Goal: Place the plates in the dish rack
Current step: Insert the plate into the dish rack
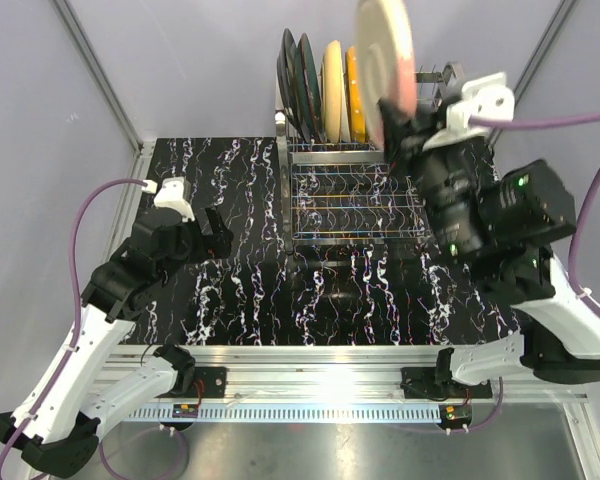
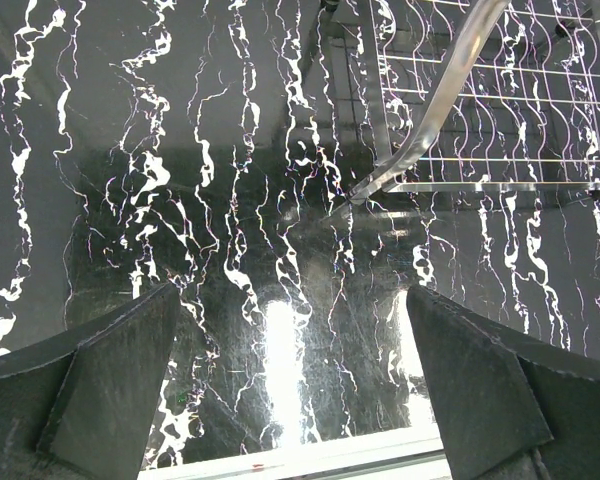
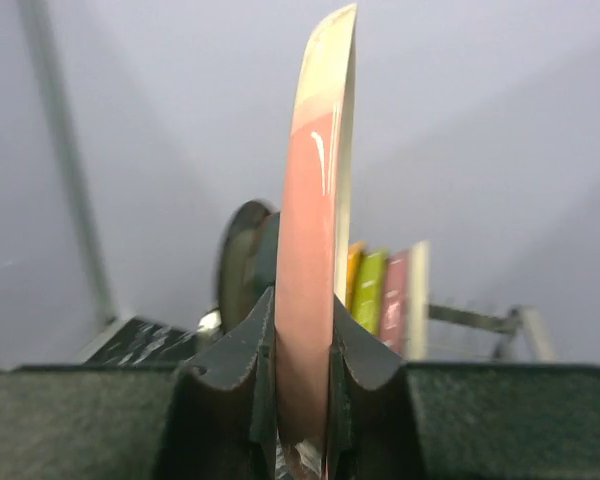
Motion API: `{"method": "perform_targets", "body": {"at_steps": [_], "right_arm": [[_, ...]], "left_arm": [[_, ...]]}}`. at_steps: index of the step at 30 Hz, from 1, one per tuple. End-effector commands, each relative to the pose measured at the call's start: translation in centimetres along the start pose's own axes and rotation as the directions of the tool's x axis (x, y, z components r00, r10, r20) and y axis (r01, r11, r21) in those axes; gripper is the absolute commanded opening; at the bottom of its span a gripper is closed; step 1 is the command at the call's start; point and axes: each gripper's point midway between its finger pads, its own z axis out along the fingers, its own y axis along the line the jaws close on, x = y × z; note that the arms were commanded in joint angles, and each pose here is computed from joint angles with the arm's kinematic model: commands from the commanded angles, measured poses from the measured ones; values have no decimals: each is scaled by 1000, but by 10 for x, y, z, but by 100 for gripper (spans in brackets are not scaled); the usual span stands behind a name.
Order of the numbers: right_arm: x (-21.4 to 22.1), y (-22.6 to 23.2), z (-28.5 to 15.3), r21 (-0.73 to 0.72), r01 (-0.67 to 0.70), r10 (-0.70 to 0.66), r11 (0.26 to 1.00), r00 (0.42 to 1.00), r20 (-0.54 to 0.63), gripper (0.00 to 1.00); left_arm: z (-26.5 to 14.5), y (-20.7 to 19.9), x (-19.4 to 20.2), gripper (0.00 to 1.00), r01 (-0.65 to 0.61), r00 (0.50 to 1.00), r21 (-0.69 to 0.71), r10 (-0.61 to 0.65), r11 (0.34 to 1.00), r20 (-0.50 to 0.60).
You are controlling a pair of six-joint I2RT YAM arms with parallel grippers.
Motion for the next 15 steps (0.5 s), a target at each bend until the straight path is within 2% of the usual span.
{"method": "perform_targets", "body": {"at_steps": [1, 3, 4, 6, 8, 10, 11, 15], "right_arm": [[-22, -33, 24, 81, 107, -111, 991, 993, 47, 0], [-22, -44, 38, 113, 132, -137, 985, 990, 45, 0], [-28, -70, 42, 182, 140, -152, 973, 987, 54, 0], [-26, -81, 51, 192, 149, -162, 970, 985, 54, 0], [-20, -113, 56, 255, 130, -142, 958, 989, 31, 0], [-10, -116, 64, 192, 109, -117, 975, 993, 29, 0], [0, -132, 66, 220, 93, -96, 971, 995, 6, 0], [24, -144, 73, 177, 59, -57, 982, 998, -19, 0]], "left_arm": [[2, 0, -8, 99, -15, 999, 1, 15, 1000, 34], [4, 0, -6, 99, -17, 999, -1, 17, 1000, 29], [4, 1, -5, 99, -22, 999, -2, 22, 1000, 28], [5, 2, -5, 99, -30, 999, -10, 31, 999, 24], [5, 5, -4, 99, -41, 999, -22, 42, 999, 25], [7, 7, -3, 99, -54, 998, -32, 55, 998, 21], [6, 8, -4, 99, -59, 998, -38, 60, 998, 24], [6, 14, -2, 99, -86, 996, -59, 87, 995, 18]]}}
